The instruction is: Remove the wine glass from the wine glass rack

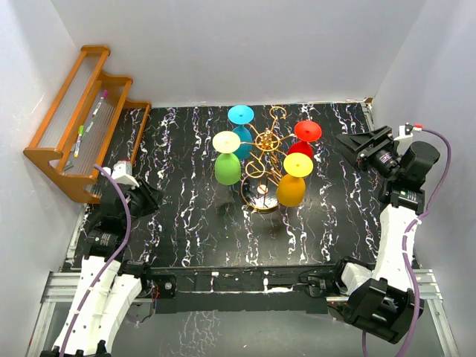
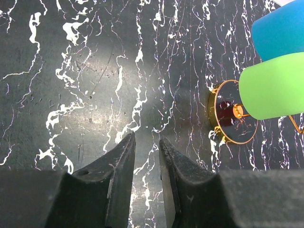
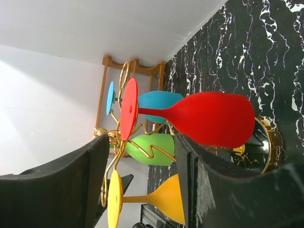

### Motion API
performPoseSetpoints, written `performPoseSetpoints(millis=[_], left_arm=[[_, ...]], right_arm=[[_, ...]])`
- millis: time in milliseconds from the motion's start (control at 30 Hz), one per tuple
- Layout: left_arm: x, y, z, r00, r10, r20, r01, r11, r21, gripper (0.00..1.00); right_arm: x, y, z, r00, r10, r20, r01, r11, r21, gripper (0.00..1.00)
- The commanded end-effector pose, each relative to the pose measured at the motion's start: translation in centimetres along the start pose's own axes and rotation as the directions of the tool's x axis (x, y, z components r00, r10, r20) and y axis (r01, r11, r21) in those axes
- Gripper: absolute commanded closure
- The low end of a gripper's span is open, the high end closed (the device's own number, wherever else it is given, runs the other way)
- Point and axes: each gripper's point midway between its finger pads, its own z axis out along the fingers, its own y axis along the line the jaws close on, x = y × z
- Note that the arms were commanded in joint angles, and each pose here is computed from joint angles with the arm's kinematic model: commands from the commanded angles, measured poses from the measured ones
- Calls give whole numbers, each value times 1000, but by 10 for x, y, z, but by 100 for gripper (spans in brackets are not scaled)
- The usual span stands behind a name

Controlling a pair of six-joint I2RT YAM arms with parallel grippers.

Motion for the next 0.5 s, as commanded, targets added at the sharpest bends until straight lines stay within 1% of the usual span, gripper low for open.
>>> performPoseSetpoints(millis=[0, 300, 467], left_arm=[[-10, -9, -5, 1000, 0, 28, -1, 999, 32, 74], [-9, -10, -4, 1000, 0, 25, -1, 999, 34, 73], [-9, -10, -4, 1000, -1, 23, 0, 999, 35, 74]], right_arm=[[-7, 15, -3, 997, -72, 21, 73, 997, -30, 39], [-8, 25, -5, 993, -120, 20, 120, 992, -35, 36], [-8, 30, -6, 991, -134, 11, 135, 990, -49, 35]])
